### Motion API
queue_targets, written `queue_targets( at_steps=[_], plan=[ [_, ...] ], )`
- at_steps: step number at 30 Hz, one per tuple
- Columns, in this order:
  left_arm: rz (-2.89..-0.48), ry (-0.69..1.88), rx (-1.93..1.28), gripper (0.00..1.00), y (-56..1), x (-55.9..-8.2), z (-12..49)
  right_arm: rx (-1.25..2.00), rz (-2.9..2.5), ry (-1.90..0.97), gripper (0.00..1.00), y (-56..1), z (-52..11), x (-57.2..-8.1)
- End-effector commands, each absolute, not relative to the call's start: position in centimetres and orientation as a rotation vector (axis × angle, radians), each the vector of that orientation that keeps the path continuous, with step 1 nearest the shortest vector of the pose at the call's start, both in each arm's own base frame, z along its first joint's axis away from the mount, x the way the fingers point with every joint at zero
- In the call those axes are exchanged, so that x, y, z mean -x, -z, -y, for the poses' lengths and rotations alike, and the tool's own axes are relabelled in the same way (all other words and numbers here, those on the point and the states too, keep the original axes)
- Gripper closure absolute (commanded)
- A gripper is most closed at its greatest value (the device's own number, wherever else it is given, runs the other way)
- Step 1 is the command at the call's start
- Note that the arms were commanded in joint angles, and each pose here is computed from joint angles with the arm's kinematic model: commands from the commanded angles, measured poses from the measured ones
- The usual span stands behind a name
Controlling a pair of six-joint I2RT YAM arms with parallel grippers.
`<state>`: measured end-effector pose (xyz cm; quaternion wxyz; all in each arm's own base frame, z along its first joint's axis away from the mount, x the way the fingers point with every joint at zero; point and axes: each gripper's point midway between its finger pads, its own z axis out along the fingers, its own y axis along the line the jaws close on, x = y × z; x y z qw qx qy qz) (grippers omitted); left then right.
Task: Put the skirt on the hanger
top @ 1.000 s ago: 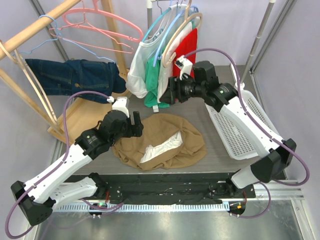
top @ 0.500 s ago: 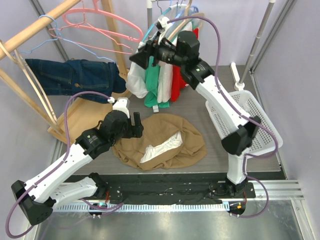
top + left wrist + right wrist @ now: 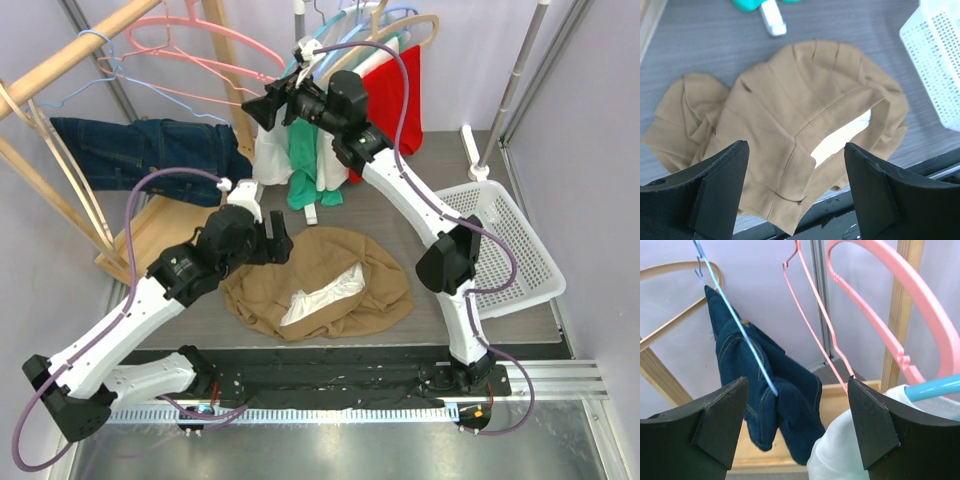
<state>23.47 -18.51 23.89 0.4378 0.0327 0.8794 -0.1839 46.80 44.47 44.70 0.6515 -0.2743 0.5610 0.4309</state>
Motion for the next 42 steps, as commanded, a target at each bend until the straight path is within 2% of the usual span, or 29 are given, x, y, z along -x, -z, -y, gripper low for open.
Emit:
queue_targets(
  at_steps=[1,9,11,16,20,23,32,42],
  plan=[
    [-2.096,0.468,-0.114,0.2,-28.6,-25.1,19.4,0.614,-1.066,-0.981,0.15,-54.6,-40.4,-40.4],
    [-2.035,0.312,-0.011,0.18,-32.9,-29.7,19.7,0.527,-1.11,-0.915,0.14,-57.6,-35.2,-36.4],
    [-1.976,0.316,0.035,0.18,-35.8,-30.9,19.8,0.459,-1.111,-0.868,0.14,-59.3,-32.8,-35.5],
    [-1.893,0.351,0.162,0.17,-39.7,-35.3,20.7,0.438,-1.203,-0.808,0.14,-58.0,-29.8,-33.4],
    [-1.767,0.375,0.323,0.17,-44.7,-38.7,18.2,0.429,-1.3,-0.774,0.14,-55.6,-27.9,-32.0],
    [-1.717,0.361,0.378,0.17,-46.3,-41.1,16.5,0.407,-1.367,-0.755,0.14,-53.1,-26.8,-31.2],
    [-1.626,0.299,0.446,0.17,-46.2,-48.4,13.3,0.383,-1.541,-0.776,0.14,-45.0,-25.5,-29.3],
    [-1.541,0.214,0.473,0.19,-46.8,-54.1,10.6,0.346,-1.704,-0.871,0.16,-37.3,-26.1,-28.0]
  ],
)
